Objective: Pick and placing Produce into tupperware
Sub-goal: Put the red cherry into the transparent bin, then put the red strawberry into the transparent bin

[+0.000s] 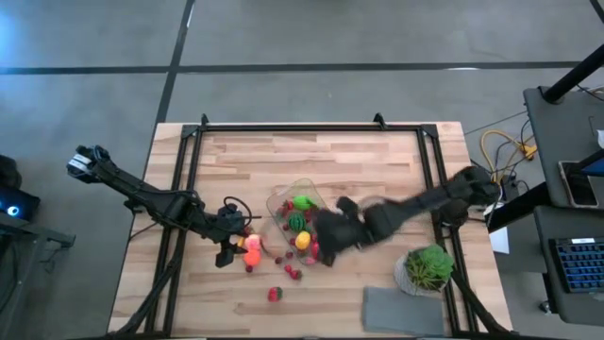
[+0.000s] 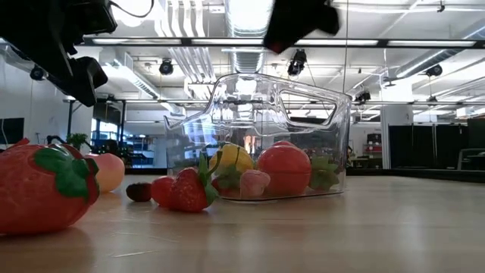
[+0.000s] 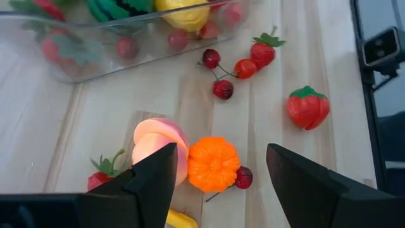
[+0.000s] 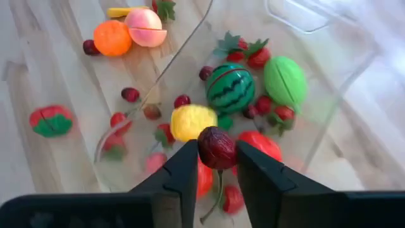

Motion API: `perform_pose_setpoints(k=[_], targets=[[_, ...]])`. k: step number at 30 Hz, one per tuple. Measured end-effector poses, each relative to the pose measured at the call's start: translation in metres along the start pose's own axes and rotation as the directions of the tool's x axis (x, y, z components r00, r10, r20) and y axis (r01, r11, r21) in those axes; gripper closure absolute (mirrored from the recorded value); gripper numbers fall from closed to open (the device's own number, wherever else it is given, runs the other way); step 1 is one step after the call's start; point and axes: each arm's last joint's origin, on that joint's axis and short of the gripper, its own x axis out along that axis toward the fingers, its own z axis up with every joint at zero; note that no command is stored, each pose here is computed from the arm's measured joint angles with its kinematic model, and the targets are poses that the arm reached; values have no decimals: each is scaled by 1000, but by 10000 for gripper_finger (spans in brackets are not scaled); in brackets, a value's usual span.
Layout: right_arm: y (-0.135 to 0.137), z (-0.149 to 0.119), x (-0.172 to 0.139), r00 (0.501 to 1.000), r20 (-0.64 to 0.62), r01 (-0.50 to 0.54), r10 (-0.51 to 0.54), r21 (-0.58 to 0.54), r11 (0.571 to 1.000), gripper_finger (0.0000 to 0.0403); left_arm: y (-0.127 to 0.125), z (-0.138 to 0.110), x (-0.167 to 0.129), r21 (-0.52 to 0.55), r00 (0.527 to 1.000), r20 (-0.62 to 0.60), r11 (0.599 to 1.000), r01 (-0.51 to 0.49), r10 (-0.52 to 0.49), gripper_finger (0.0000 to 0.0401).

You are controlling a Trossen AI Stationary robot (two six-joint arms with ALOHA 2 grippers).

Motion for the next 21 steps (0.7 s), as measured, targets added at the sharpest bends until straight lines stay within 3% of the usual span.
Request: perform_pose_setpoints(k=[6,13,15,19,20,21], targets=[[-24,21,32,987,-120,-111,111,3,994,253,1,0,0,-67,1000,2,998,-13,14,173],[-32,24,28,995,-85,-51,51,3,999,182,6,-5,-4,-238,997,-31,968,-78,72,173],[-35,27,20,999,-41,-16,16,7,1000,170,10,-9,-4,-330,991,-62,934,-135,121,173],[-44,32,2,1000,9,12,-13,46,999,156,28,-17,-4,-534,946,-181,781,-323,268,173],[-46,32,0,1000,3,22,-22,49,999,154,32,-18,-4,-528,933,-208,770,-360,294,173],[-49,31,-2,1000,-4,30,-30,50,998,153,35,-18,-3,-491,925,-221,784,-379,309,173]])
